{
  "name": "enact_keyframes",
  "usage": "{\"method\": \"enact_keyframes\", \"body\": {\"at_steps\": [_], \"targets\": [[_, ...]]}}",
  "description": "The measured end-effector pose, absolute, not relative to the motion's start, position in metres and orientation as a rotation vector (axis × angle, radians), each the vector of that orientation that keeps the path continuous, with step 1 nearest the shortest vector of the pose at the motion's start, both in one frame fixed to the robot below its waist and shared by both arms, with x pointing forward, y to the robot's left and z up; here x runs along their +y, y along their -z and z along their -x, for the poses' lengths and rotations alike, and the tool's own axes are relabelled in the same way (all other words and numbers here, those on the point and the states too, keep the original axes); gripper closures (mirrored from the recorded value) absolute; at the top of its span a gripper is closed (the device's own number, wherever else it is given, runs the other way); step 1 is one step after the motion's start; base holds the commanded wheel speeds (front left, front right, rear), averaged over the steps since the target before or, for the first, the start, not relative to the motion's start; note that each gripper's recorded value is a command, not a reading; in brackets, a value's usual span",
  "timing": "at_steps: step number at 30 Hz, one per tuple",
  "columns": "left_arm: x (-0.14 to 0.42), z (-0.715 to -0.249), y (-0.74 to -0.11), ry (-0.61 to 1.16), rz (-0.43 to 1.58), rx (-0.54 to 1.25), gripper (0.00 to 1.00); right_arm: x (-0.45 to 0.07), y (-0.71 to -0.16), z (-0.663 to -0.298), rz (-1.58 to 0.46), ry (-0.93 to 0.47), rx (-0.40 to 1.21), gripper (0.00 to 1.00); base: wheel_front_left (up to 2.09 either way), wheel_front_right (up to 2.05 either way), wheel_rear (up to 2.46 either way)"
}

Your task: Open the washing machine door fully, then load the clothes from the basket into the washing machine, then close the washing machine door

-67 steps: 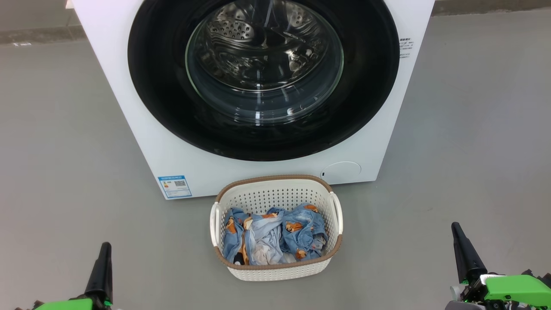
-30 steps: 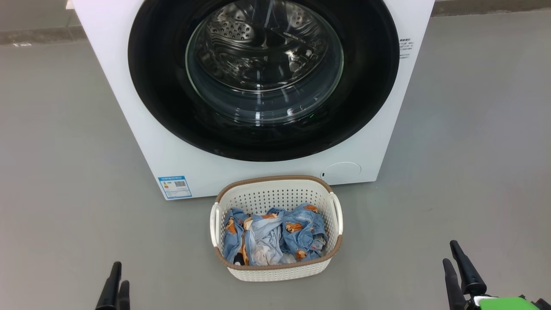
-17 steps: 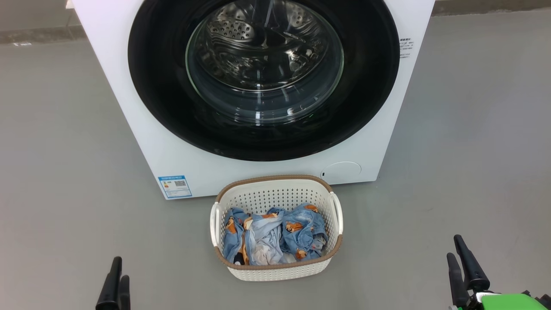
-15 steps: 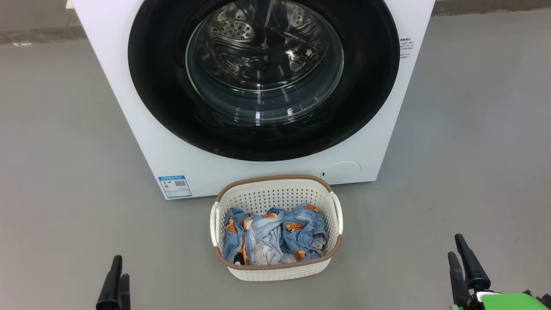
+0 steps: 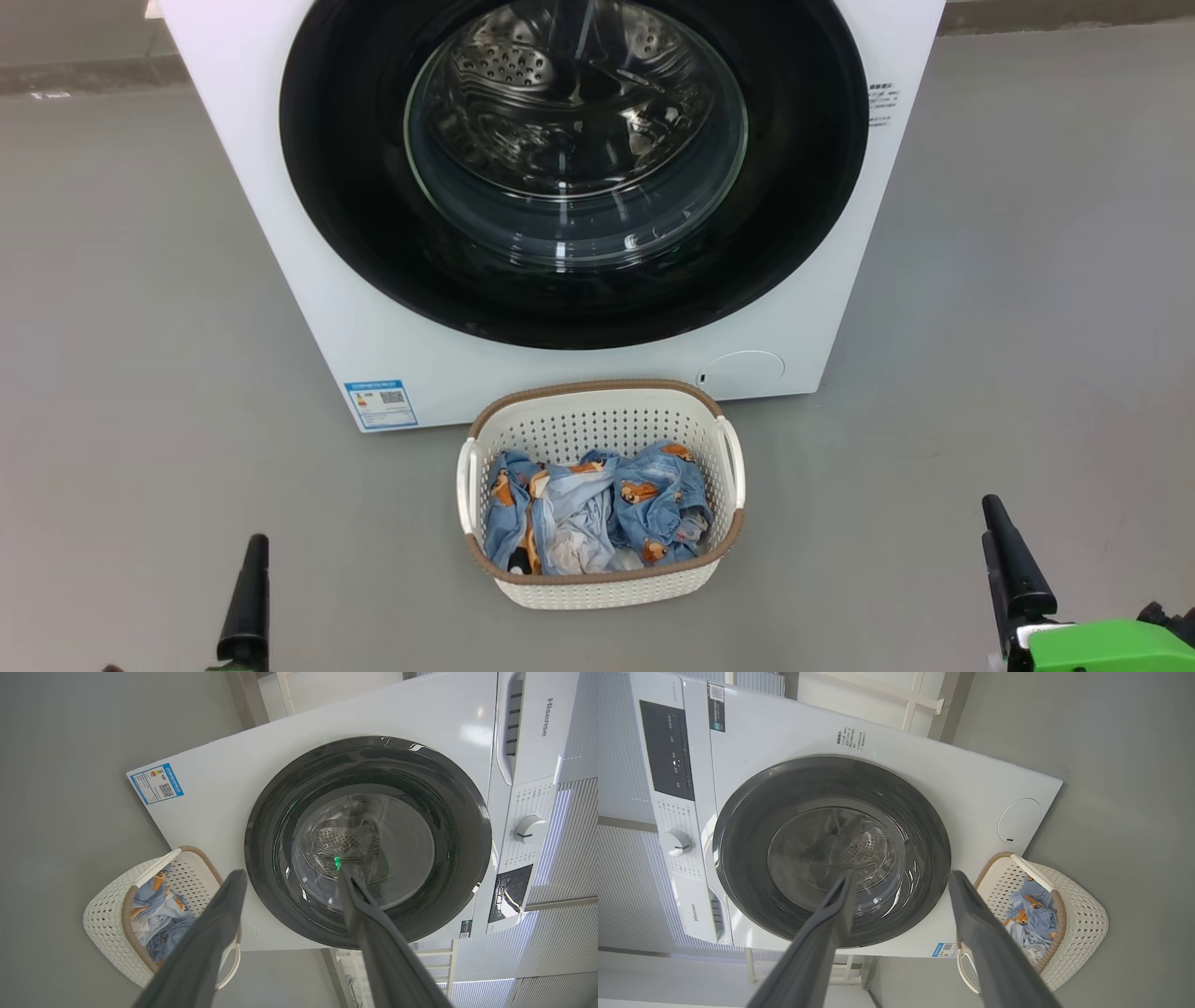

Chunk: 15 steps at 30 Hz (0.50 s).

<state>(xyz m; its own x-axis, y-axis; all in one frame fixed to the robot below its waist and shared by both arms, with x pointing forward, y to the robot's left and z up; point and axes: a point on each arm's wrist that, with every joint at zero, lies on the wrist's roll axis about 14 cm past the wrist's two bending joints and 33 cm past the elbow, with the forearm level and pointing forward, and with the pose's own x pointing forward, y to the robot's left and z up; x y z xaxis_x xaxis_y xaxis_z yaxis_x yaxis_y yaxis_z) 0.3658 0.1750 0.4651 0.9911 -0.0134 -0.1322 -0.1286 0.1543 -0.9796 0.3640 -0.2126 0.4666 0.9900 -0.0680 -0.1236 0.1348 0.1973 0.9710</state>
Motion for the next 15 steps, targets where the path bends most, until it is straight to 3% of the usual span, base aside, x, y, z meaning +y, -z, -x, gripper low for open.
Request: {"method": "enact_keyframes", "body": {"at_steps": [15], "targets": [[0.1763, -0.3694, -0.4753, -0.041, 1.101, 0.096, 0.0, -0.2078, -0.4704, -0.3683, -1.02, 0.092, 0.085, 0.0, 0.0, 0.0, 0.0]]}}
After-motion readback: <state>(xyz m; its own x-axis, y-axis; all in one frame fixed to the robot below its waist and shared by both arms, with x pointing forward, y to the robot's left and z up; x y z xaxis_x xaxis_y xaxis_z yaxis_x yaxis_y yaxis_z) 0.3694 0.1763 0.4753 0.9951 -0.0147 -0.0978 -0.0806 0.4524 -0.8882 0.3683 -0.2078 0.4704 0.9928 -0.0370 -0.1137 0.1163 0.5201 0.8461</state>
